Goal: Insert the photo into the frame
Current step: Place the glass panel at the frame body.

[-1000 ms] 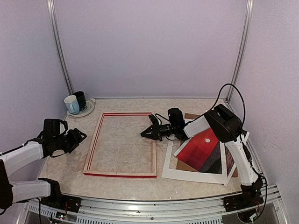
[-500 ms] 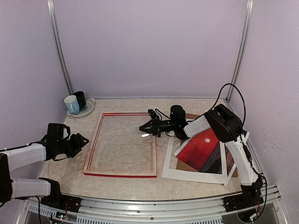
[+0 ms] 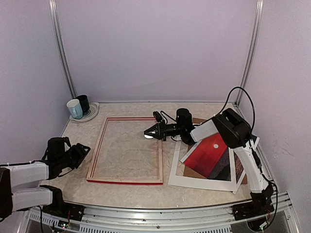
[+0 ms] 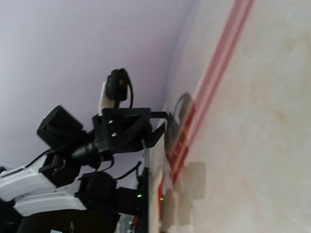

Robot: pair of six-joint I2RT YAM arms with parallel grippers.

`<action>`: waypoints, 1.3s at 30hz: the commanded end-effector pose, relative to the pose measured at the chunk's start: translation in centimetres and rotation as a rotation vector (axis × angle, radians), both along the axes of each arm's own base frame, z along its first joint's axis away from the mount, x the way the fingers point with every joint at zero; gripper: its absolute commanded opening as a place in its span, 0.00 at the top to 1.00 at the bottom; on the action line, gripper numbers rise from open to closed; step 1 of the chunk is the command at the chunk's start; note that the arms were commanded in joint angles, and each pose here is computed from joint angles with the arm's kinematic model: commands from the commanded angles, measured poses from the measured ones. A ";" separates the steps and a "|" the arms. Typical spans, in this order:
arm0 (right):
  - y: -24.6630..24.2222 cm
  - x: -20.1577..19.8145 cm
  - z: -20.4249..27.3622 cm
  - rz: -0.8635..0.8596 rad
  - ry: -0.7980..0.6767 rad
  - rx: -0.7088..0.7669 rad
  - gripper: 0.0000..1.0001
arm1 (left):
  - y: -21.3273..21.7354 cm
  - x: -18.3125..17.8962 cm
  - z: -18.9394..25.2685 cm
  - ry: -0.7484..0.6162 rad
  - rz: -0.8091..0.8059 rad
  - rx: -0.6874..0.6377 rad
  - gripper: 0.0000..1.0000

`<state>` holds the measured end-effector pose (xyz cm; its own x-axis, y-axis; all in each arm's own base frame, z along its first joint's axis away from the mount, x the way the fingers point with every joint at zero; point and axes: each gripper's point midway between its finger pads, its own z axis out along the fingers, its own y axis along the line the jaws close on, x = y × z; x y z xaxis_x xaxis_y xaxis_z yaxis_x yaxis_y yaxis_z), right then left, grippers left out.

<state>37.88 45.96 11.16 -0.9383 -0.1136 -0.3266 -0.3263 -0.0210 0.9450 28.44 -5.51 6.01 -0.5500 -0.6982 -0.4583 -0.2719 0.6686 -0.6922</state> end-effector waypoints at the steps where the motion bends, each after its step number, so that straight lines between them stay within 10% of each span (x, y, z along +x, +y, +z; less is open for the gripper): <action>1: 0.4 0.3 -3.6 -0.012 0.010 -0.043 0.98 | -0.1 0.8 1.1 -0.097 0.015 -0.025 0.33; 39: -0.6 -0.7 -6.1 -0.110 0.025 -0.189 0.94 | -1.6 1.2 -2.7 -0.060 -0.081 0.008 0.47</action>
